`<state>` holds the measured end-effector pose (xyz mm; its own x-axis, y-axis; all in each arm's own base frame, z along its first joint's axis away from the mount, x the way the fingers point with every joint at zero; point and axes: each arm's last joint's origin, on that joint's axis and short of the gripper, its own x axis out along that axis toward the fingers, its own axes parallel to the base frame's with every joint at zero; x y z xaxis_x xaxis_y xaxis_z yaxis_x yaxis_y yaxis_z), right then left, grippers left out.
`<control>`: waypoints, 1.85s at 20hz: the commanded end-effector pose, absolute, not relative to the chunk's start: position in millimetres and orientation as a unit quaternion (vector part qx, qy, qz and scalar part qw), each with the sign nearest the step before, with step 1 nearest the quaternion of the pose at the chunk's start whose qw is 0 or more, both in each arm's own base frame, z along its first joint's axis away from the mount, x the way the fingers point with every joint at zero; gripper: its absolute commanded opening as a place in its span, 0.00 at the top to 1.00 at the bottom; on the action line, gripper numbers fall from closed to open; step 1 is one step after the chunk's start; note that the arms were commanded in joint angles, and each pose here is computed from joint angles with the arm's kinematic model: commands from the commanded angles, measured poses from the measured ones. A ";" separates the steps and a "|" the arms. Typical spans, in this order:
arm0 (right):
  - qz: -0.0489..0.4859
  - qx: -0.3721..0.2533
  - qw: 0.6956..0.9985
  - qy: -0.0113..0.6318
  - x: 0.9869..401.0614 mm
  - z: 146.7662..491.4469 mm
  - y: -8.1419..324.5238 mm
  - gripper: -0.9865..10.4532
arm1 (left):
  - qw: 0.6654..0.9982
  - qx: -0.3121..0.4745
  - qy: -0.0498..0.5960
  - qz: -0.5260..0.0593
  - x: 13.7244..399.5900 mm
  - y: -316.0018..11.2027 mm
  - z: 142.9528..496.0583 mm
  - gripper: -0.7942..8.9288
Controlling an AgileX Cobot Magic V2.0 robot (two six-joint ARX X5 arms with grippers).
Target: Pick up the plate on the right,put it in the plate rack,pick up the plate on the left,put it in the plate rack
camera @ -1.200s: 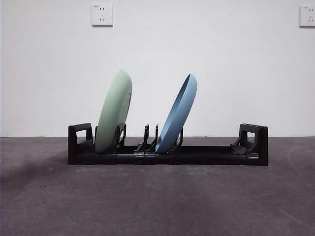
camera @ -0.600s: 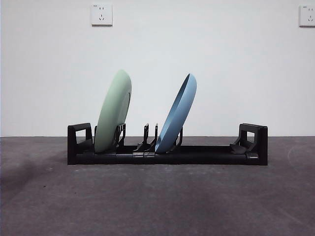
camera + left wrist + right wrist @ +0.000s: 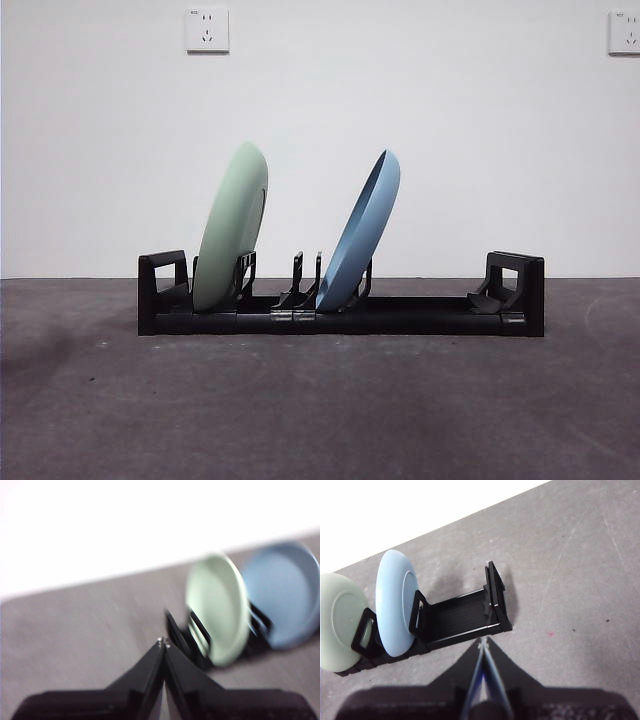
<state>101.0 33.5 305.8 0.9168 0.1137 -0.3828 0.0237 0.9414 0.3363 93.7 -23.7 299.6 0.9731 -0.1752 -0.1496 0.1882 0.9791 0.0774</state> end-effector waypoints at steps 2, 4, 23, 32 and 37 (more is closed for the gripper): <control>0.023 0.172 0.964 0.203 101.0 304.3 33.7 0.91 | 0.998 0.038 -0.001 -0.051 98.5 -16.6 261.7 0.92; 0.023 0.172 0.964 0.203 101.0 304.3 33.7 0.91 | 0.998 0.035 -0.019 -0.057 95.4 -13.9 237.3 0.92; 0.023 0.171 0.964 0.204 101.0 304.2 33.7 0.91 | 0.994 -0.010 0.091 -0.056 95.7 -8.9 147.0 0.92; 0.023 0.171 0.964 0.204 101.0 304.2 33.7 0.91 | 0.994 -0.010 0.091 -0.056 95.6 -8.9 147.0 0.92; -0.045 0.128 0.973 0.187 101.0 303.9 29.1 0.91 | 0.994 -0.010 0.091 -0.056 95.6 -8.9 147.0 0.92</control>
